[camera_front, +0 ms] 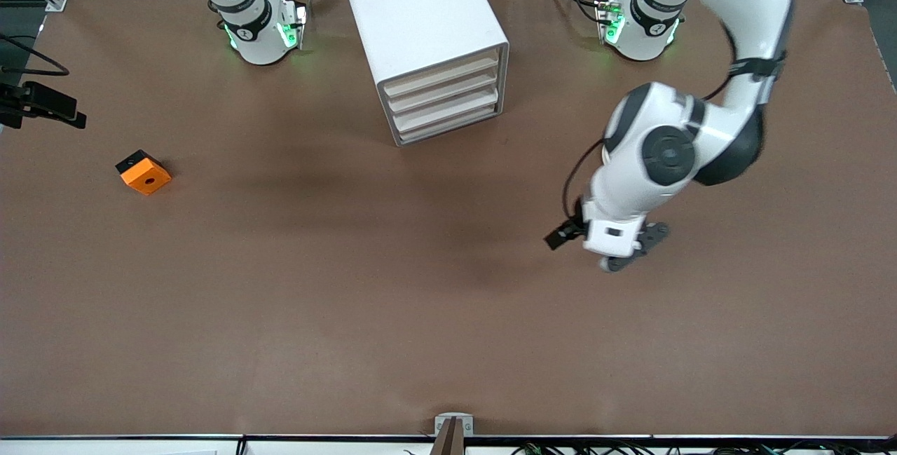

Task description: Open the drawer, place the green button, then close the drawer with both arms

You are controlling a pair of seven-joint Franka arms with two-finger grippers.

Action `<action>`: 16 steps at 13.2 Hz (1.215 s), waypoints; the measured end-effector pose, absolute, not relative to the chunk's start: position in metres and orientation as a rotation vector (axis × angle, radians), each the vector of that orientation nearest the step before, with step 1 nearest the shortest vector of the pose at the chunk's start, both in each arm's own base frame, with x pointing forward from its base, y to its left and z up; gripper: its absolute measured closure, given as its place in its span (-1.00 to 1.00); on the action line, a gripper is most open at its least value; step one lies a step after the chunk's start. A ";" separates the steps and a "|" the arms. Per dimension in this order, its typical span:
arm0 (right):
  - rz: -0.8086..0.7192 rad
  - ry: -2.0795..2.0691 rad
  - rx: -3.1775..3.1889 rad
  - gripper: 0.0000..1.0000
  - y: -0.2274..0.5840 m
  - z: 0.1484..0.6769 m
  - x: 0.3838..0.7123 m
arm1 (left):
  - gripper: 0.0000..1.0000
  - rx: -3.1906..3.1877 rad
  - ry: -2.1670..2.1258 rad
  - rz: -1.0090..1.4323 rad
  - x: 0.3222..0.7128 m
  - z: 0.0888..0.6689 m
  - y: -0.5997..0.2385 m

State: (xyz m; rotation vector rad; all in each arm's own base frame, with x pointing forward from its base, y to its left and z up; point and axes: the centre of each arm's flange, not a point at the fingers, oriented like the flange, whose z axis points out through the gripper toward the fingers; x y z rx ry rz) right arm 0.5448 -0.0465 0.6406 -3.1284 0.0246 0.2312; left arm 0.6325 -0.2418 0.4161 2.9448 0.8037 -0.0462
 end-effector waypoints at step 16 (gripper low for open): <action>0.050 -0.030 -3.133 -1.00 -0.029 0.649 0.494 | -1.00 3.123 0.251 -0.042 0.552 0.622 -0.055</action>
